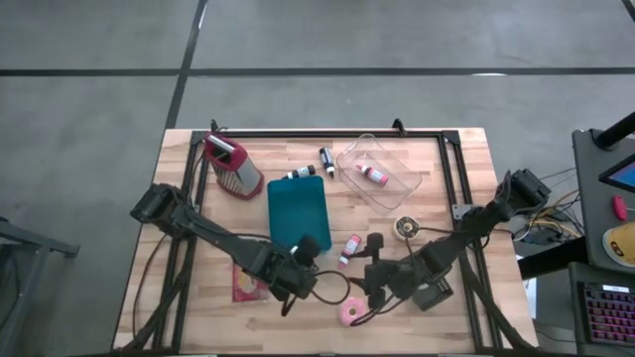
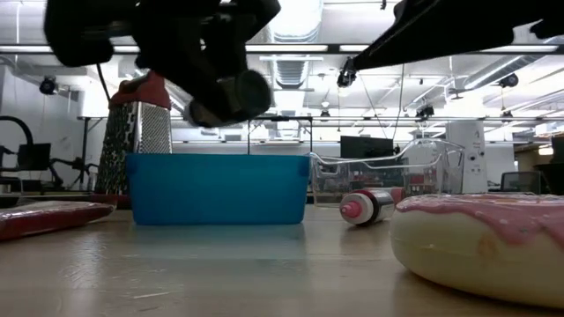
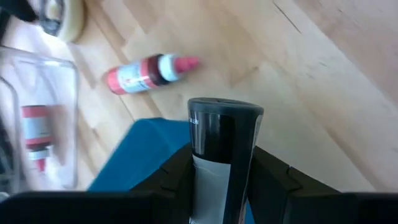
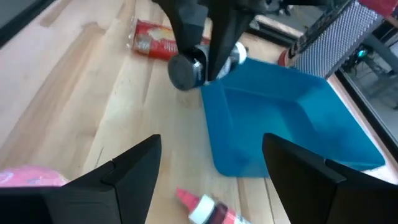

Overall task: Pick & Place Food Item
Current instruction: Put the bottom black food coloring bottle into the transparent bin

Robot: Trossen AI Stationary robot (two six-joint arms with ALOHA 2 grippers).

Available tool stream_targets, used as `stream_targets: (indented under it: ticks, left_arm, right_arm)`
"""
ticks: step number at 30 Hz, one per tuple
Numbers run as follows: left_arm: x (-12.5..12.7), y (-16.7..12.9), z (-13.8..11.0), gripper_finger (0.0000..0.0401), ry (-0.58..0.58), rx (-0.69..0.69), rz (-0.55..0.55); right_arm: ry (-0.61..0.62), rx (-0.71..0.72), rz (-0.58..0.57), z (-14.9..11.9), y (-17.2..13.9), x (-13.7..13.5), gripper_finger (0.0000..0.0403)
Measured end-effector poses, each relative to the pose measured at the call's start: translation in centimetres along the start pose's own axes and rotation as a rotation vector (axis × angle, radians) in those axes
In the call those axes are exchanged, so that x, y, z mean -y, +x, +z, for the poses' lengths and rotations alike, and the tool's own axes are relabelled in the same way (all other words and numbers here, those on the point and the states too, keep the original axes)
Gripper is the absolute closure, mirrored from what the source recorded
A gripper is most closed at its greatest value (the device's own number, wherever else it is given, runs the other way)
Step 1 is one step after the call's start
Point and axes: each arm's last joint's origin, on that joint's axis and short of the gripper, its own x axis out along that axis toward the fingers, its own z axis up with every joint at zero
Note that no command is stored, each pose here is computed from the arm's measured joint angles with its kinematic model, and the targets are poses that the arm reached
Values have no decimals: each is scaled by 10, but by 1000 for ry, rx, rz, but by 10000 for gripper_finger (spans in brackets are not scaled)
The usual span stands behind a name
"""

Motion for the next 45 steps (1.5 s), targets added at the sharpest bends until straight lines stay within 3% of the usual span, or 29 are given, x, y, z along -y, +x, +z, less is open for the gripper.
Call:
stream_targets:
  ticks: [10, 23, 45]
  left_arm:
    - [-20, 5, -4, 284, 3, -15, 66]
    - [-48, 14, -10, 284, -5, 5, 127]
    - [-63, 17, -8, 284, 21, 55, 190]
  right_arm:
    - [-89, 42, -100, -7, 23, -6, 127]
    - [-107, 60, -156, -7, 29, -6, 140]
    - [-127, 30, -231, -8, 40, 12, 142]
